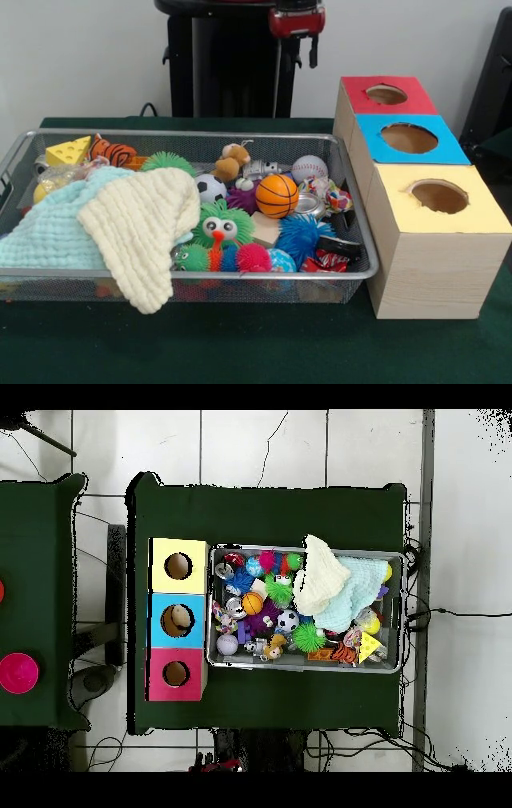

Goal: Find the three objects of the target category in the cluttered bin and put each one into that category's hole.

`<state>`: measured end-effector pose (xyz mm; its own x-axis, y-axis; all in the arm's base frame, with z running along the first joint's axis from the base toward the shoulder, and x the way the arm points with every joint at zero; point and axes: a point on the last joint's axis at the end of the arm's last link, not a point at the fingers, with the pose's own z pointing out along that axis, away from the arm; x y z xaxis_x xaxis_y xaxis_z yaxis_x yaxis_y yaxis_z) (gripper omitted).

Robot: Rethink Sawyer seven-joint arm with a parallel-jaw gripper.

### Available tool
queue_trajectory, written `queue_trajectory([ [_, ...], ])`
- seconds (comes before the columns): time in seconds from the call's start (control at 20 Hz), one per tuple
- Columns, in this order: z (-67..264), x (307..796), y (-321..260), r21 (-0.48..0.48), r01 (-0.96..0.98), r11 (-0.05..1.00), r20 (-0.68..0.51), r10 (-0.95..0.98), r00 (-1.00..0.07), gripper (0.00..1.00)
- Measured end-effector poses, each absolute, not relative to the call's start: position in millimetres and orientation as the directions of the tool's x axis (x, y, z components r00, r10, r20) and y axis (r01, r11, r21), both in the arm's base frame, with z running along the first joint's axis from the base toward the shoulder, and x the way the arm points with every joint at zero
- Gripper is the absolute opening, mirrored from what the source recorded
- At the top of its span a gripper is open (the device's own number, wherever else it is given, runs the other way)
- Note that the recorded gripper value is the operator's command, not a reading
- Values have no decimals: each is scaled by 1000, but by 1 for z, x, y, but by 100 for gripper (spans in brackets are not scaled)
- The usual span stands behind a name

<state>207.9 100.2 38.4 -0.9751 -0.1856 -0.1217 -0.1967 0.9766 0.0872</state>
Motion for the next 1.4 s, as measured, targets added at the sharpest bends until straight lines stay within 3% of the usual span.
queue_trajectory([
  [0.2, 53, 192, 118, 111, -285, 952, -268, -247, -931, 100],
  [0.65, 67, 161, 163, 160, -365, 917, -435, -266, -860, 100],
  [1.0, 78, 111, 226, 385, -445, 809, -563, -177, -808, 100],
  [1.25, 101, 52, 257, 605, -462, 649, -560, -67, -826, 100],
  [1.4, 105, 36, 266, 679, -452, 578, -536, -31, -844, 100],
])
